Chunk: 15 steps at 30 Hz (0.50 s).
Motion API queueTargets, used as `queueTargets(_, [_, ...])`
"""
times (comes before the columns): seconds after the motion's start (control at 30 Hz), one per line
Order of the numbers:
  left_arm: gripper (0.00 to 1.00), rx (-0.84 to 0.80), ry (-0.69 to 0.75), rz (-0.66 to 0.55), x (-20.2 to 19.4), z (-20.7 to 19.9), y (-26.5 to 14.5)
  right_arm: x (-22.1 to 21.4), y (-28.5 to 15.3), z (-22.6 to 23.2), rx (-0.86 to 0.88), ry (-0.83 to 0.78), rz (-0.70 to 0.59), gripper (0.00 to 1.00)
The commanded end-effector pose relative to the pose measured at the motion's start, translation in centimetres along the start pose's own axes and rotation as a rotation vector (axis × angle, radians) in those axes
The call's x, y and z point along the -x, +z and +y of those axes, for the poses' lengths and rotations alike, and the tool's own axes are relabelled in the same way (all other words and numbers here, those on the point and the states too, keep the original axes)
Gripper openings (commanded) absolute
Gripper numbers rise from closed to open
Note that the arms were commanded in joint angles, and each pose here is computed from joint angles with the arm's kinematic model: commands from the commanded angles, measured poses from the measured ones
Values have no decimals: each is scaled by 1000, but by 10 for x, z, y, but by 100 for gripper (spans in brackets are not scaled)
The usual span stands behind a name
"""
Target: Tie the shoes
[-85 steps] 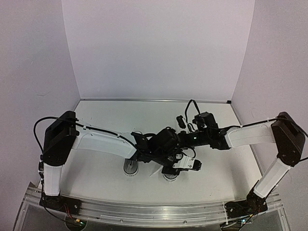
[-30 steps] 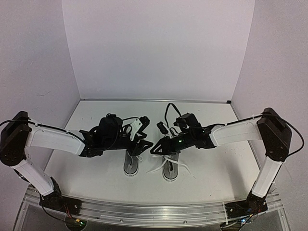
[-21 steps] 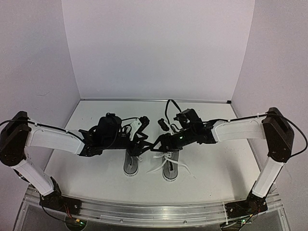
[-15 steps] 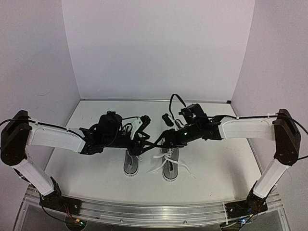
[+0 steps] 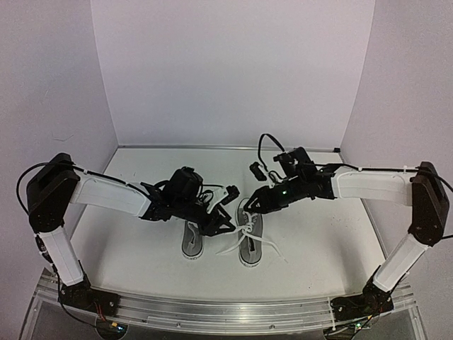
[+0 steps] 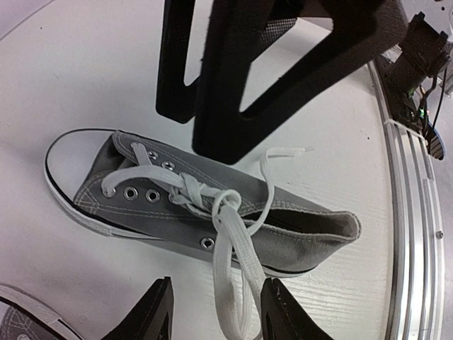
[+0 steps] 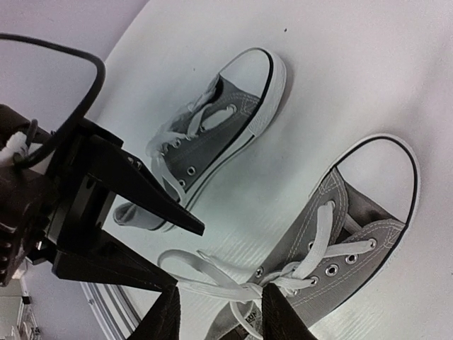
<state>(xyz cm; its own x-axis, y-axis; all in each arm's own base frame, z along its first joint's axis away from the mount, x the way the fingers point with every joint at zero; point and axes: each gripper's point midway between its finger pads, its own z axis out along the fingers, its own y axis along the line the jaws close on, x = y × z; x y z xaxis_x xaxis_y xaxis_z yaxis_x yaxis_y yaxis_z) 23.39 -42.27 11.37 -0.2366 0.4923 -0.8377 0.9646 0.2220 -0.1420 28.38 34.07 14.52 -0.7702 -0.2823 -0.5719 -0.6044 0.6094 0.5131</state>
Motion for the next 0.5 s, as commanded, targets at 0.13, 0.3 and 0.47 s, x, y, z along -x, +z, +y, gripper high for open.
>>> queueTargets(0.13, [39, -51, 10, 49, -11, -5, 4, -30, 27, -11, -39, -64, 128, 31])
queueTargets(0.3, [35, -48, 8, 78, -19, -3, 8, -35, 35, -13, -68, -89, 155, 28])
queueTargets(0.47, [34, -40, 8, 95, -25, -1, 12, -43, 40, -22, -113, -101, 186, 26])
